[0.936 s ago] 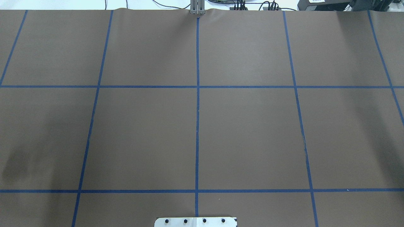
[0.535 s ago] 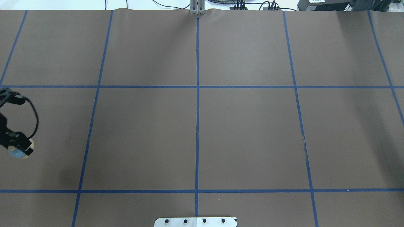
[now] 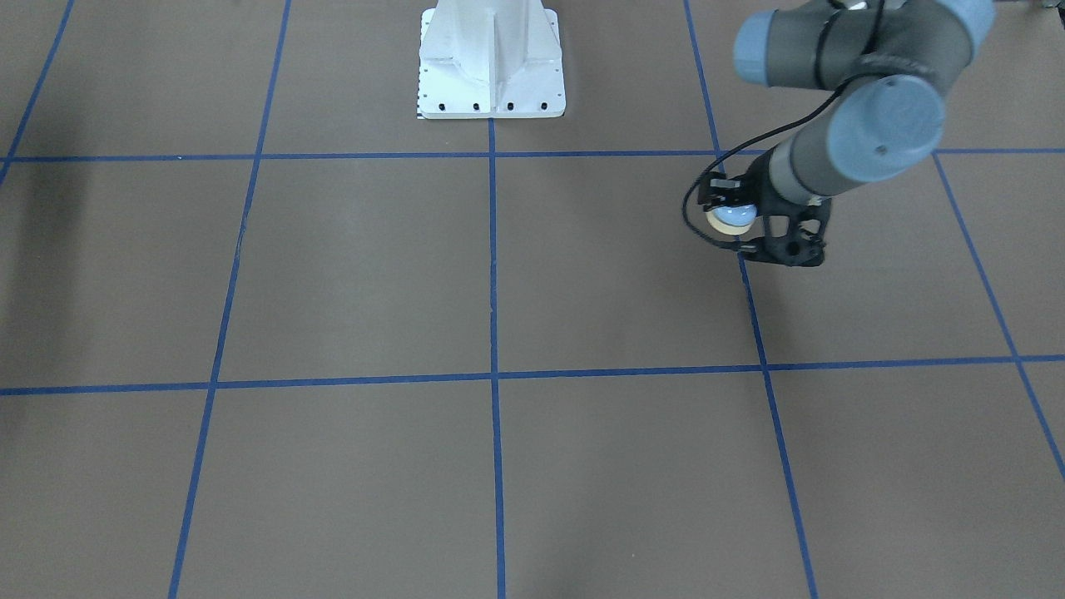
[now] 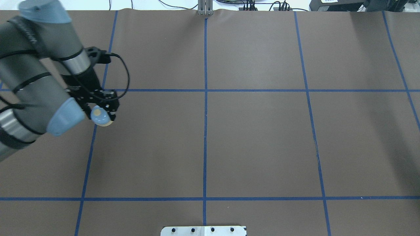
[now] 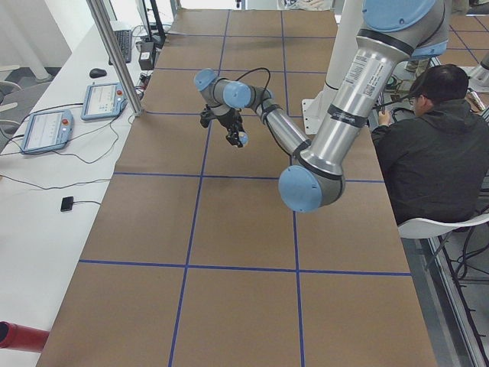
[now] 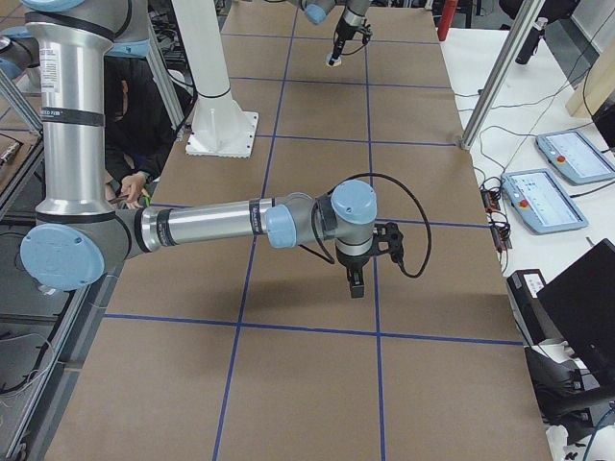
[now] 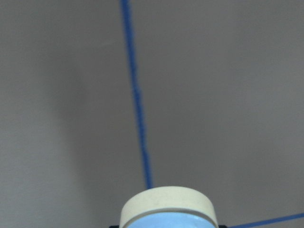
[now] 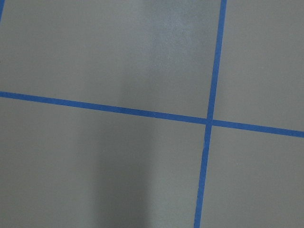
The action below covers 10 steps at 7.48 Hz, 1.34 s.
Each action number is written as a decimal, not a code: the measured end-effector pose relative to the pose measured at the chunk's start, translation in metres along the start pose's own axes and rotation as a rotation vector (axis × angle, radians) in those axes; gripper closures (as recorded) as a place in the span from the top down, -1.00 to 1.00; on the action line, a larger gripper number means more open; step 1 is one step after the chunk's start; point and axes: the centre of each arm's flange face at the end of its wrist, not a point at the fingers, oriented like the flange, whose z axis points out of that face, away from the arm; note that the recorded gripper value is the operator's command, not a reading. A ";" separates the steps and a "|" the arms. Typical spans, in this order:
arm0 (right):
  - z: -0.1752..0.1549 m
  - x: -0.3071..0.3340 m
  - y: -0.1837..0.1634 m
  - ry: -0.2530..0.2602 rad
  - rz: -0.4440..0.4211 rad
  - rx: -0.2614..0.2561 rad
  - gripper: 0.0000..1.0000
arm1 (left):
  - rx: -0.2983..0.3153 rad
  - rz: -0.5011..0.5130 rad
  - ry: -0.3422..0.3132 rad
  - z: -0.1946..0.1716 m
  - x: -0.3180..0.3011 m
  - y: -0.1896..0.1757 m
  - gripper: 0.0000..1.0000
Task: Place and press bell with both arms
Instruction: 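Carry the bell with the left gripper to the table's center grid crossing, then lower the bell onto the table and open the left gripper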
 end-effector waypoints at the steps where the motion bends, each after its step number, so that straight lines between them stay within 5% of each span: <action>1: 0.000 0.000 -0.001 0.000 -0.001 0.001 1.00 | -0.025 -0.049 -0.010 0.002 0.063 -0.027 -0.76; 3: 0.000 -0.001 -0.001 -0.001 -0.001 0.000 1.00 | -0.048 -0.117 -0.015 0.011 0.156 -0.065 -0.76; 7: 0.000 -0.001 -0.001 -0.001 -0.002 0.002 1.00 | -0.050 -0.166 0.015 0.064 0.239 -0.116 -0.72; 9: -0.001 -0.001 -0.001 -0.001 -0.003 0.002 1.00 | -0.070 -0.161 0.010 0.095 0.248 -0.116 -0.47; 10: -0.001 -0.001 -0.001 -0.001 -0.003 0.003 1.00 | -0.074 -0.153 0.011 0.107 0.249 -0.116 -0.18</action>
